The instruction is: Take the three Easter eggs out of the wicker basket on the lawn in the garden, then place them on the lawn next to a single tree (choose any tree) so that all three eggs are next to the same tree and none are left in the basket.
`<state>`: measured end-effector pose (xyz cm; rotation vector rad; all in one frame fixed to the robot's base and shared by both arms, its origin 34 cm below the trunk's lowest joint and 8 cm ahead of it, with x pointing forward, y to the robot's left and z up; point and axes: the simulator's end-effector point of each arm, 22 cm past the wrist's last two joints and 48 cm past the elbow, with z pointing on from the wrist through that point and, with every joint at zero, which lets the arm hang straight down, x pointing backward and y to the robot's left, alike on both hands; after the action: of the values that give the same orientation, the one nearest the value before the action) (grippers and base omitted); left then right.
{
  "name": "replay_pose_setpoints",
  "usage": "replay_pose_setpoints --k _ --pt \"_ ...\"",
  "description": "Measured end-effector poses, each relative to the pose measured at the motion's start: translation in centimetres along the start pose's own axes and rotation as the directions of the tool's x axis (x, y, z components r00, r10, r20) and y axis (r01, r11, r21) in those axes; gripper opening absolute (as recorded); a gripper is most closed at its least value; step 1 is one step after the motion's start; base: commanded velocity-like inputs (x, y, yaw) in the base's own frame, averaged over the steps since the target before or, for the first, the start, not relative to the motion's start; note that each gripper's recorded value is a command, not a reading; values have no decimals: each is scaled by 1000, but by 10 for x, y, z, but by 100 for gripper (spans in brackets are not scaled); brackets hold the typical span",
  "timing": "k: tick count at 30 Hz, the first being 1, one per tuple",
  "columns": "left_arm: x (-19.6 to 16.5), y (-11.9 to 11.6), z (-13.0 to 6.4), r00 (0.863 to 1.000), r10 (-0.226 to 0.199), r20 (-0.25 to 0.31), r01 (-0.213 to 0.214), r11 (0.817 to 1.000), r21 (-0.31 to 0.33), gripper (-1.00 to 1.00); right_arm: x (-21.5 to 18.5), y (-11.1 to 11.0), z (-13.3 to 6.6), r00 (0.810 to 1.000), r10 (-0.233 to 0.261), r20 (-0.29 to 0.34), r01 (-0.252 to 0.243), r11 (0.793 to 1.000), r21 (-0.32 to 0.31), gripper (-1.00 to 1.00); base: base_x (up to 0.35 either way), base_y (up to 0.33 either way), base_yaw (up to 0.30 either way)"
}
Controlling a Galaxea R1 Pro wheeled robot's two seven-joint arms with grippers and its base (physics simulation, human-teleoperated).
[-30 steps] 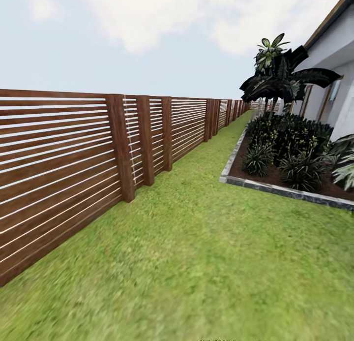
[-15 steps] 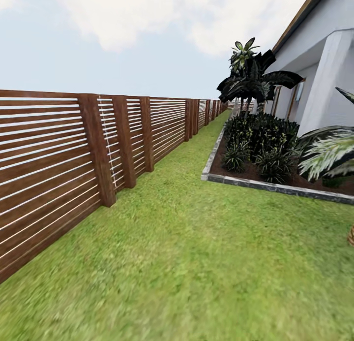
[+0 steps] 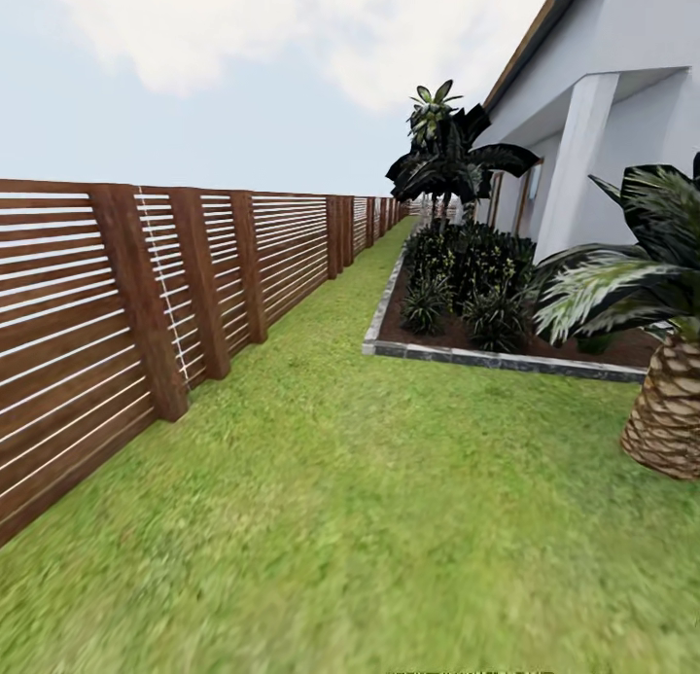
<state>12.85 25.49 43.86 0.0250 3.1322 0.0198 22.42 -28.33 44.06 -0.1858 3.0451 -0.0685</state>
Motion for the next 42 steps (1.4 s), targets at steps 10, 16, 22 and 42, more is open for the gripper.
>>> replay_pose_setpoints --k 10,16,22,42 --pt "13 0 0 1000 1 -28 -1 1000 0 100 -1 0 0 1000 0 2 0 1000 0 100 0 0 -270" --pt "13 0 0 1000 1 -28 -1 1000 0 100 -1 -5 0 1000 2 3 -2 1000 6 100 0 0 -270" --pt "13 0 0 1000 1 -28 -1 1000 0 100 -1 -6 0 1000 2 3 -2 1000 7 100 0 0 -270" --pt "13 0 0 1000 1 -28 -1 1000 0 100 -1 -5 0 1000 2 3 -2 1000 6 100 0 0 -270"
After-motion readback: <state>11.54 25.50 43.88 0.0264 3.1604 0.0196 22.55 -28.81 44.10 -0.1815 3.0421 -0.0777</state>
